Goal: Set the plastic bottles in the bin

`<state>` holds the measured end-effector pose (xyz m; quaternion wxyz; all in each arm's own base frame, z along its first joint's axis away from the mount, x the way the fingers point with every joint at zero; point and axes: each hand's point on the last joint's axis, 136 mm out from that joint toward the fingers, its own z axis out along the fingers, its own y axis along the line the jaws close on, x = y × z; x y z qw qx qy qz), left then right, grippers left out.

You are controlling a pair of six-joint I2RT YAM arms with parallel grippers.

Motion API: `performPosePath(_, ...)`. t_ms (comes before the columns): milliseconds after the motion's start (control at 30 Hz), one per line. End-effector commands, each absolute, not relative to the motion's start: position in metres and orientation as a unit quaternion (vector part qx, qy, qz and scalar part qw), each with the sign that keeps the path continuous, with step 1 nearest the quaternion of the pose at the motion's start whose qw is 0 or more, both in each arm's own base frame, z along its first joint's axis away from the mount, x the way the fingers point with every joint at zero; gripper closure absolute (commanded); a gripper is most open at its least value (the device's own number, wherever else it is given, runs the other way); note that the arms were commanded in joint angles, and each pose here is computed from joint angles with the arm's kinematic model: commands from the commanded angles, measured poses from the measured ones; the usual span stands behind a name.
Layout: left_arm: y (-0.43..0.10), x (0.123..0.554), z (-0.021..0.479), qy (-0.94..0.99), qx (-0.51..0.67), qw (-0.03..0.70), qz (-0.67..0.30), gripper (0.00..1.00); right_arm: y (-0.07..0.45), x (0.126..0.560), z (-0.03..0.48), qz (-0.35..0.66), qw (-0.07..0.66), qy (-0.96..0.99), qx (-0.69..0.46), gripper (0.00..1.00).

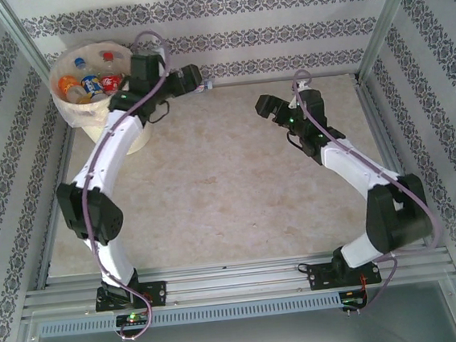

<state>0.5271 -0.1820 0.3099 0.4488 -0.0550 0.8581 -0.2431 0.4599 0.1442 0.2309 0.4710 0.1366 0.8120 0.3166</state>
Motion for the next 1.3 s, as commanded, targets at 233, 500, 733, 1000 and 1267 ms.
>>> performPosePath(233,-0.207,0.602,0.219,0.859,-0.104,0.437,-0.246,0.00,0.176,0.539,0.227,0.394,0.443,0.788,0.166,0.02)
performPosePath(500,-0.195,0.660,0.195,0.853,-0.129,0.466,-0.197,0.00,0.205,0.616,0.214,0.427,0.455,0.759,0.187,0.02)
performPosePath(733,-0.177,0.699,0.176,0.828,-0.141,0.512,-0.180,0.01,0.222,0.667,0.197,0.453,0.471,0.729,0.204,0.02)
performPosePath(1000,-0.152,0.736,0.147,0.797,-0.146,0.560,-0.174,0.00,0.250,0.711,0.177,0.487,0.476,0.709,0.186,0.02)
performPosePath(1267,-0.104,0.756,0.125,0.781,-0.179,0.566,-0.194,0.00,0.261,0.723,0.162,0.491,0.480,0.707,0.171,0.02)
